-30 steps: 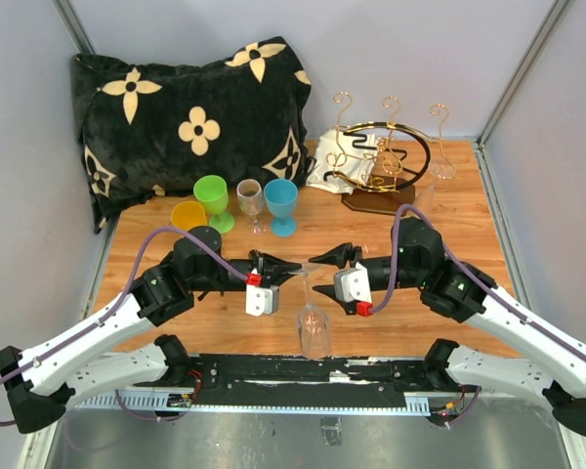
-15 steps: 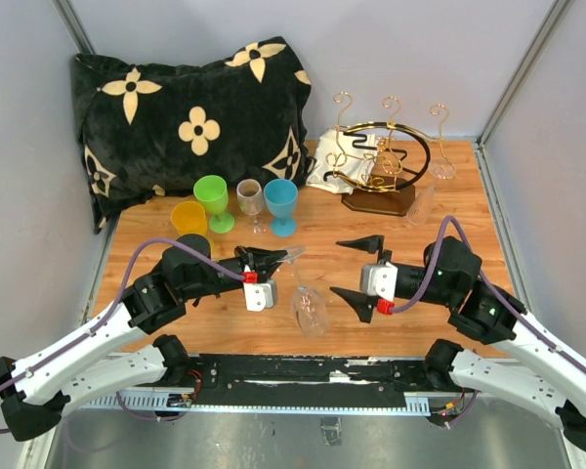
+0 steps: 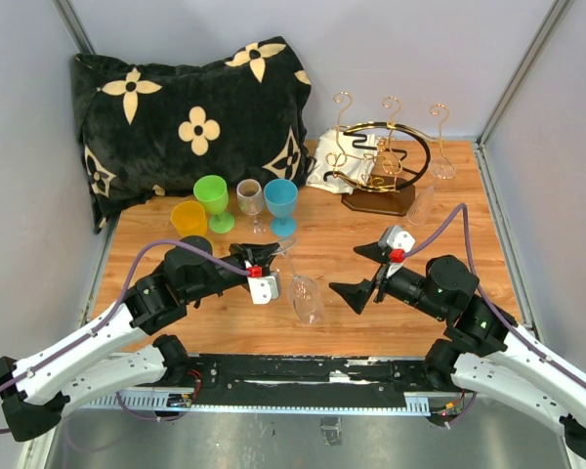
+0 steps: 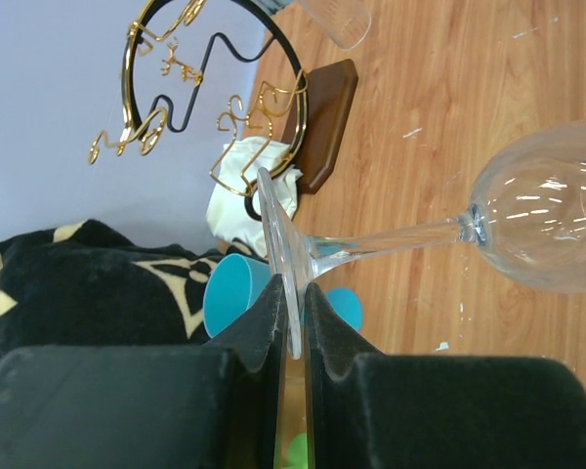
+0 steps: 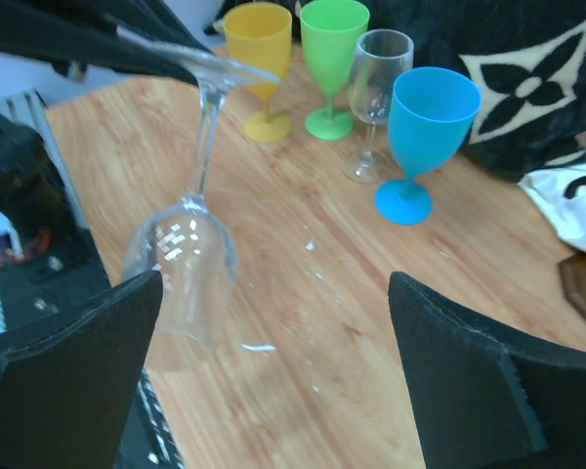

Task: Place the wine glass upside down on the wine glass rack
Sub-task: Turn the wine glass upside down at the wine rack.

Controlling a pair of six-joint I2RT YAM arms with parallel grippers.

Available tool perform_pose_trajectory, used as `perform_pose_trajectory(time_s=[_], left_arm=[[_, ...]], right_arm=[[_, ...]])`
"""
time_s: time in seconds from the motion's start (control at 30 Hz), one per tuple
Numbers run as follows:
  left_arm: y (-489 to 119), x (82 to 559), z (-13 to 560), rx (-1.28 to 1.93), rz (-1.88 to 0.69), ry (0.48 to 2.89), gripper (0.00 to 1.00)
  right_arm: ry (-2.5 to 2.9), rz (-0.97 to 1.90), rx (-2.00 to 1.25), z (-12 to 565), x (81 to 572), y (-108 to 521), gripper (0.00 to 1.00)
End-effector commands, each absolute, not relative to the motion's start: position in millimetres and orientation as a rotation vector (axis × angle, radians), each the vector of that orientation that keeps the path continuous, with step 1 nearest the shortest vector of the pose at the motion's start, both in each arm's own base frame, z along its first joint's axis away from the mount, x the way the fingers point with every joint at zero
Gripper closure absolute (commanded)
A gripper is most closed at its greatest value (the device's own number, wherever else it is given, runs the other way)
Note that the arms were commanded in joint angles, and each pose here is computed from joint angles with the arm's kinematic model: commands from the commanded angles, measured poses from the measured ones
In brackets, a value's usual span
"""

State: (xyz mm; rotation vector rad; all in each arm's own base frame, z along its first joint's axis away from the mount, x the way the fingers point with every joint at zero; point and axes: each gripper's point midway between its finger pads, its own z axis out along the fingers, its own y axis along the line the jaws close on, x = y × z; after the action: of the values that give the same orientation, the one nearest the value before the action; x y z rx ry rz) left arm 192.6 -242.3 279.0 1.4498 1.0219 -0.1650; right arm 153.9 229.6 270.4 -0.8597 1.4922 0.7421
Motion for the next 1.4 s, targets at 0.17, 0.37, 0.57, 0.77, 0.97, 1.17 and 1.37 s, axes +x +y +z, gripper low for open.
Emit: perform_pose_trajectory(time_s=[0.17, 0.37, 0.57, 0.77, 0.97, 1.17, 1.37], left_arm=[[-247.0, 203.3, 301.1, 1.386, -0.115, 0.979, 1.00], [-249.3, 202.0, 300.7, 1.389, -0.127, 0.968, 1.00], [-251.3, 200.7, 301.0, 1.396, -0.137, 0.962, 0.99], [-250.1, 200.0, 301.7, 1.396, -0.137, 0.963, 0.99], [-251.0, 197.8, 297.9, 1.415, -0.151, 0.970, 1.00], [-251.0, 196.9, 297.0, 1.421, -0.153, 0.968, 1.00], [-250.0, 197.5, 297.0, 1.414, -0.150, 0.973, 1.00]], right_arm=[[1.517, 0.978, -0.575, 292.2, 150.1, 262.7, 0.02], [1.526, 0.979, -0.539, 286.6, 152.0, 288.6, 0.12], [1.558, 0.942, -0.608, 273.0, 160.2, 317.2, 0.32], [1.594, 0.892, -0.649, 255.3, 165.7, 325.4, 0.44], [1.588, 0.890, -0.654, 250.9, 166.6, 327.8, 0.52], [1.594, 0.872, -0.675, 246.9, 168.7, 332.3, 0.63], [1.612, 0.849, -0.677, 239.4, 171.2, 331.9, 0.67]])
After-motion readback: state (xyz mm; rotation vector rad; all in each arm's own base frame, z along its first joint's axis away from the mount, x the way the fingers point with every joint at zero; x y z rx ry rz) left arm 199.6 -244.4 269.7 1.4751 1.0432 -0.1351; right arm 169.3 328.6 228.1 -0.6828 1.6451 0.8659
